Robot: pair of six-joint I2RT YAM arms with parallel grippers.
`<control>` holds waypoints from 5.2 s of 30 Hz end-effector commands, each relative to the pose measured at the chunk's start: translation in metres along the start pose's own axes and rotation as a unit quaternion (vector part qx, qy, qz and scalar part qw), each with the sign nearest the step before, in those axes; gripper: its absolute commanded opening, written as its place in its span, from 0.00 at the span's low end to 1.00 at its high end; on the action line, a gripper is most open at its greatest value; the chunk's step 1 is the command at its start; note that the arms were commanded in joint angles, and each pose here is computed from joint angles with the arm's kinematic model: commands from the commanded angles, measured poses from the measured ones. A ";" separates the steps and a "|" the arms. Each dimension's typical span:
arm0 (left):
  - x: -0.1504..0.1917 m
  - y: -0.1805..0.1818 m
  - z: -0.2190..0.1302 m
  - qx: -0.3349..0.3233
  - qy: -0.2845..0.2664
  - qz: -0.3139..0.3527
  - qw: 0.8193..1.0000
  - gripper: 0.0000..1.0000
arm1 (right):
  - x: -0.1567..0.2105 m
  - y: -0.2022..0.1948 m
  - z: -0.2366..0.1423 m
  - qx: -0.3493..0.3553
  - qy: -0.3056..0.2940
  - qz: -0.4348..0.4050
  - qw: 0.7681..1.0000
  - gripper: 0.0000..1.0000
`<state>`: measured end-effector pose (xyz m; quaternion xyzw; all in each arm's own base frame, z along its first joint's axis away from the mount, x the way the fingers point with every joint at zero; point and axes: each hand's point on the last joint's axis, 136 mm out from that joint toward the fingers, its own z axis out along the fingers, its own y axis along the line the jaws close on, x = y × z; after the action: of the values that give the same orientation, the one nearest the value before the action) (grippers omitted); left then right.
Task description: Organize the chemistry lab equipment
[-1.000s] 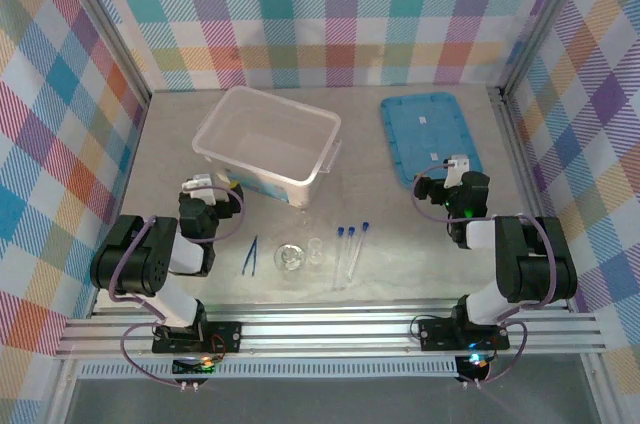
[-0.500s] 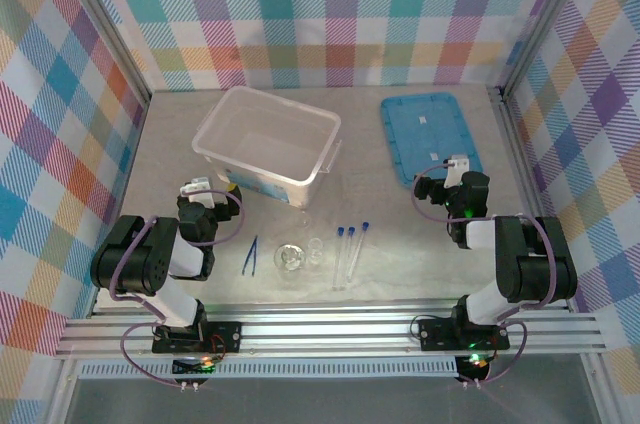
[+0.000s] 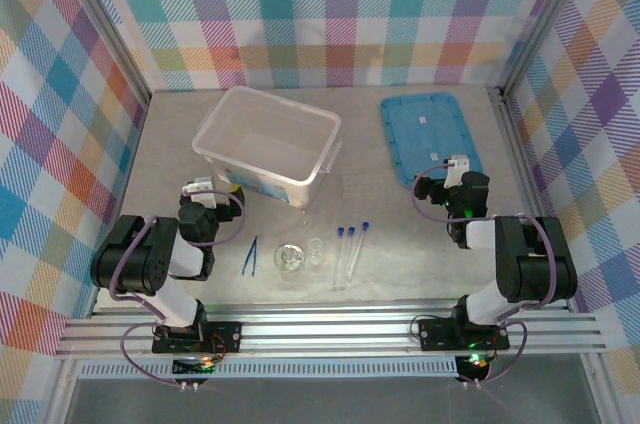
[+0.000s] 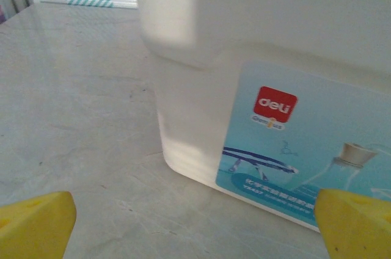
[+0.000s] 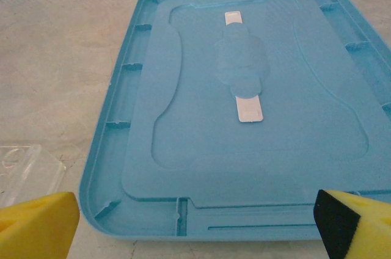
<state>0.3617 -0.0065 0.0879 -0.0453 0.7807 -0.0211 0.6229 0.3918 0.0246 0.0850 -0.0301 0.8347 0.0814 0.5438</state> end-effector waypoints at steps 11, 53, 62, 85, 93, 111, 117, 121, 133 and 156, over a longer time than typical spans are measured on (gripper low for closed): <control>-0.013 0.029 -0.004 -0.073 -0.033 -0.039 0.996 1.00 | -0.007 0.002 0.003 -0.004 -0.009 0.002 1.000 0.99; -0.110 -0.103 -0.127 0.113 -0.032 -0.050 0.992 1.00 | -0.049 0.033 -0.084 0.221 0.213 0.117 0.944 0.99; -0.097 -0.163 -0.137 0.241 0.048 -0.043 0.968 1.00 | -0.022 0.099 -0.098 0.108 0.281 0.102 0.948 0.95; -0.070 -0.202 -0.149 0.254 0.126 0.030 0.958 0.88 | 0.066 0.207 -0.110 0.034 0.411 0.087 0.907 0.59; -0.075 -0.202 -0.153 0.253 0.107 0.041 0.961 0.96 | 0.081 0.213 -0.098 0.041 0.421 0.112 0.899 0.46; -0.043 -0.240 -0.142 0.268 0.195 0.108 0.937 0.82 | 0.098 0.209 -0.077 0.092 0.438 0.106 0.888 0.31; -0.042 -0.243 -0.140 0.268 0.196 0.097 0.938 0.83 | 0.105 0.203 -0.075 0.101 0.438 0.115 0.886 0.30; -0.045 -0.247 -0.139 0.272 0.193 0.092 0.938 0.83 | 0.107 0.204 -0.071 0.102 0.440 0.115 0.885 0.30; -0.052 -0.258 -0.142 0.288 0.197 0.078 0.934 0.84 | 0.119 0.200 -0.063 0.109 0.452 0.109 0.878 0.30; -0.046 -0.252 -0.138 0.271 0.208 0.085 0.936 0.85 | 0.143 0.187 -0.058 0.130 0.468 0.111 0.867 0.18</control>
<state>0.2478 -0.2512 0.1746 0.2013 0.8624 -0.1794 0.4285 0.2598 0.2148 0.0159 0.0907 0.9915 0.0264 0.0895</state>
